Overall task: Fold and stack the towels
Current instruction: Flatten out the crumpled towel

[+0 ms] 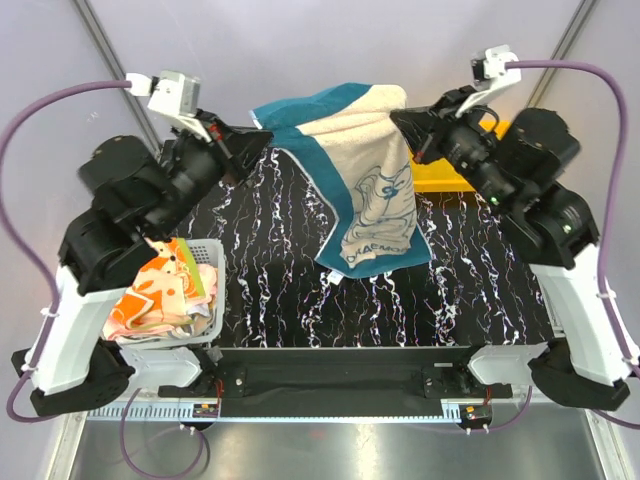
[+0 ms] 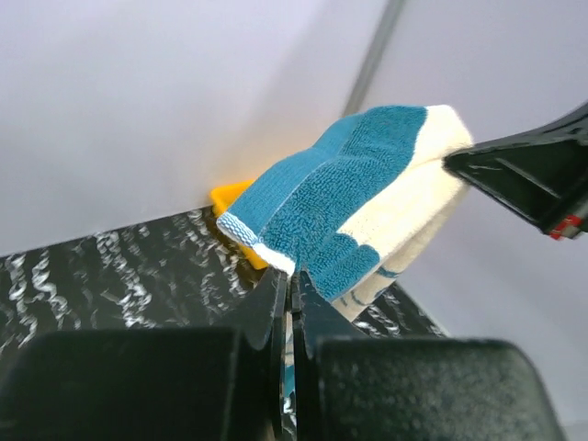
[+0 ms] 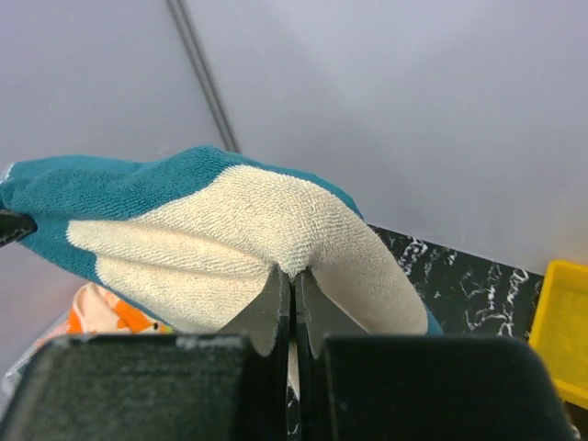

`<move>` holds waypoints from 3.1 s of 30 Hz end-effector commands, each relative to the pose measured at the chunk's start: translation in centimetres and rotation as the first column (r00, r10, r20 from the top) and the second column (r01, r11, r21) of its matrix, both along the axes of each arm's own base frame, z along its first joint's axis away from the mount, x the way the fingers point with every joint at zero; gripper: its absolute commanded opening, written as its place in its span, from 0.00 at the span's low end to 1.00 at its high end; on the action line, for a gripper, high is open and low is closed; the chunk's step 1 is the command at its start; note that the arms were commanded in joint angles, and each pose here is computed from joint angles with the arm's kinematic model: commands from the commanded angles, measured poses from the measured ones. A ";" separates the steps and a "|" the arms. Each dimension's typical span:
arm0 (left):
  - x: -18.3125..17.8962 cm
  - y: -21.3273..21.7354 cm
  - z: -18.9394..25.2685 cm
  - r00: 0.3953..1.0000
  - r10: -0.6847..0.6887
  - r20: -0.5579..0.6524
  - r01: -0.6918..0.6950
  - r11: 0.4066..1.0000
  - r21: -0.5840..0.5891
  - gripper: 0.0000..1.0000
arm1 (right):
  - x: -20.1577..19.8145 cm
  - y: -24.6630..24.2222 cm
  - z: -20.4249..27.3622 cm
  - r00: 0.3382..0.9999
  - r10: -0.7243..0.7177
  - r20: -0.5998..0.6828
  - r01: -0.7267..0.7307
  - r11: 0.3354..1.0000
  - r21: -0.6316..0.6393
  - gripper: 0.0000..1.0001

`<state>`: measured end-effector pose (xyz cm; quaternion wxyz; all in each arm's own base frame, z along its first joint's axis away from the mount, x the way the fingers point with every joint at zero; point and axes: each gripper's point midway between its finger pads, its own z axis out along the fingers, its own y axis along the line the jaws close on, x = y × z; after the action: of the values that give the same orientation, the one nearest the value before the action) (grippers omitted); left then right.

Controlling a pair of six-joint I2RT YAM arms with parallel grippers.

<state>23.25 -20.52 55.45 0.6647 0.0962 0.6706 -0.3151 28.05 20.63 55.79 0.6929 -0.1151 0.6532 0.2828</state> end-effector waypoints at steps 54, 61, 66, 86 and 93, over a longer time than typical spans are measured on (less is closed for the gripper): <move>18.8 4.9 -36.4 0.484 0.544 -0.685 -0.470 0.822 0.321 0.92 | 19.1 -1.7 -32.9 0.653 -0.430 -0.623 0.369 0.900 -0.234 0.77; 5.1 2.2 -44.1 0.397 0.497 -0.772 -0.393 0.852 0.346 0.89 | 6.6 -8.1 -41.1 0.446 -0.519 -0.729 0.392 0.846 -0.362 0.78; -2.6 0.4 -47.9 0.340 0.463 -0.818 -0.292 0.879 0.376 0.85 | 1.1 -12.0 -44.3 0.314 -0.605 -0.732 0.428 0.778 -0.459 0.75; -11.0 -4.3 -52.9 0.304 0.367 -0.879 -0.073 0.929 0.363 0.87 | -8.3 -14.4 -52.6 -0.058 -0.590 -0.806 0.461 0.700 -0.545 0.67; -11.1 -5.4 -54.0 0.298 0.349 -0.888 -0.049 0.935 0.351 0.74 | -9.2 -13.7 -53.4 -0.099 -0.550 -0.829 0.465 0.711 -0.527 0.56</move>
<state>12.38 -25.22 2.32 0.1762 -0.1031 0.9703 -0.1294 18.59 6.55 2.43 0.1532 0.3016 0.9405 -0.0314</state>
